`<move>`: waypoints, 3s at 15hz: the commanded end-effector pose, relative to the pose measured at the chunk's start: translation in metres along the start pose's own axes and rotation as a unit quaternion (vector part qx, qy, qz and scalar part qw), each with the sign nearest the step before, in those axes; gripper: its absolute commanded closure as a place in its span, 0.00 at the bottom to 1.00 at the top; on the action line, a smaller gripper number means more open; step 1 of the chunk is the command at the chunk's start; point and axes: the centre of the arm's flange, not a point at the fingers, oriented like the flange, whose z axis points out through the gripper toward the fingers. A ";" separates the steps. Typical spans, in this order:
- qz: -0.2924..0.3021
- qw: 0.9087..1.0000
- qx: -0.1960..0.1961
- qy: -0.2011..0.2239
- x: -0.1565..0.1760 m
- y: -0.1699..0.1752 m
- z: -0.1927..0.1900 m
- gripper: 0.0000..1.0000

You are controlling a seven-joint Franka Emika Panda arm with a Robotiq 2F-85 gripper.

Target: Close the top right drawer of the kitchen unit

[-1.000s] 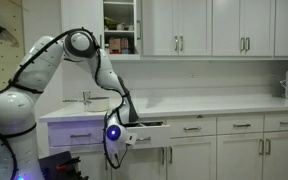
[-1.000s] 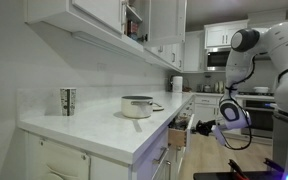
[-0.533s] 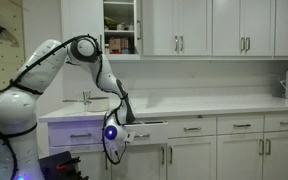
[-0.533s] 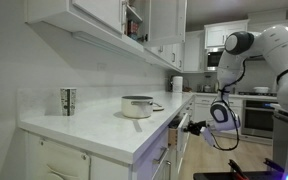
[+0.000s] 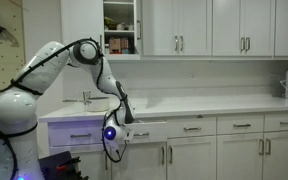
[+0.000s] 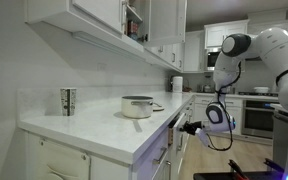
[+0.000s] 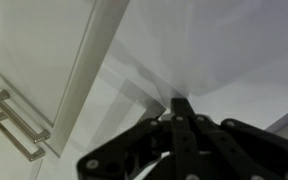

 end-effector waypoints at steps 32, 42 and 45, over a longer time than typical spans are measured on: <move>-0.018 0.995 0.083 0.054 -0.039 -0.082 0.008 1.00; -0.041 0.991 -0.124 0.013 0.052 0.004 -0.066 0.37; -0.026 0.974 -0.224 0.025 0.074 0.061 -0.146 0.15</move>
